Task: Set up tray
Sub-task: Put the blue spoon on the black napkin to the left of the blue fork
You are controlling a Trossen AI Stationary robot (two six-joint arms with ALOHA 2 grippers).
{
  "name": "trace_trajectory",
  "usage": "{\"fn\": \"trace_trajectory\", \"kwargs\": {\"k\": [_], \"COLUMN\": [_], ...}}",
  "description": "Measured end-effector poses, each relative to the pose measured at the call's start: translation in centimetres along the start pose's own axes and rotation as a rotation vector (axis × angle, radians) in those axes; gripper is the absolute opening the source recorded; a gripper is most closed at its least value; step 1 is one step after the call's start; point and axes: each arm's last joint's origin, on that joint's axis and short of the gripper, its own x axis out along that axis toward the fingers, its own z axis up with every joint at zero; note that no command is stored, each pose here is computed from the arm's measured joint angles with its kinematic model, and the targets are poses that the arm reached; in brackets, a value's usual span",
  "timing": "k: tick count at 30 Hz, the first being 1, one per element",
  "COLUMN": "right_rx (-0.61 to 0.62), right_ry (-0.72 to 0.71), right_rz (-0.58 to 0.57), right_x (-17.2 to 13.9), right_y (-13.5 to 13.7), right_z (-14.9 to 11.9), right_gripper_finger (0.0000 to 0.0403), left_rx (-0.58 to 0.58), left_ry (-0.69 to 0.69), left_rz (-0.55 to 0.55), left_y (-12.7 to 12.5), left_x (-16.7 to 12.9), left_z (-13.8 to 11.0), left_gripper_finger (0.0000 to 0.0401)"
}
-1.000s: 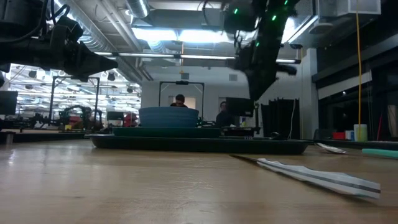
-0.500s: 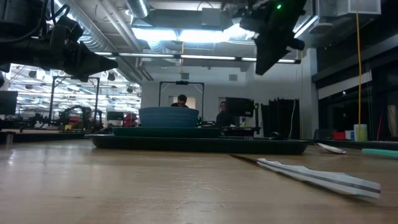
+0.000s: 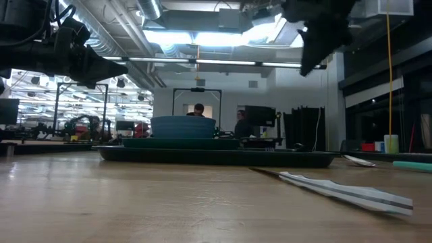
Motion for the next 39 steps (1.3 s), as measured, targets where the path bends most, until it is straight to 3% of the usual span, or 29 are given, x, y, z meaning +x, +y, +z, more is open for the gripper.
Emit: {"fn": "trace_trajectory", "kwargs": {"k": [6,13,19,34,39], "right_rx": [0.044,0.063,0.057,0.023,0.02], "right_ry": [0.077,0.067,0.193,0.276,0.31], "right_rz": [-0.004,0.089,0.157,0.09,0.088], "right_x": [0.9,0.6,0.8,3.0,3.6], "right_y": [-1.4,-3.2,-4.6,-5.8,-6.0], "right_z": [-4.1,-7.3,-9.6,-12.3,-12.9], "right_gripper_finger": [0.0005,0.0012,0.0013,0.0014,0.0031], "left_rx": [0.0,0.0,0.0,0.0,0.0], "left_ry": [0.0,0.0,0.0,0.0,0.0], "left_rz": [0.0,0.0,0.0,0.0,0.0], "left_y": [0.0,0.0,0.0,0.0,0.0], "left_x": [0.0,0.0,0.0,0.0,0.0], "left_z": [0.0,0.0,0.0,0.0,0.0], "left_gripper_finger": [0.0004,0.0004,0.0004,0.0004,0.0004]}}
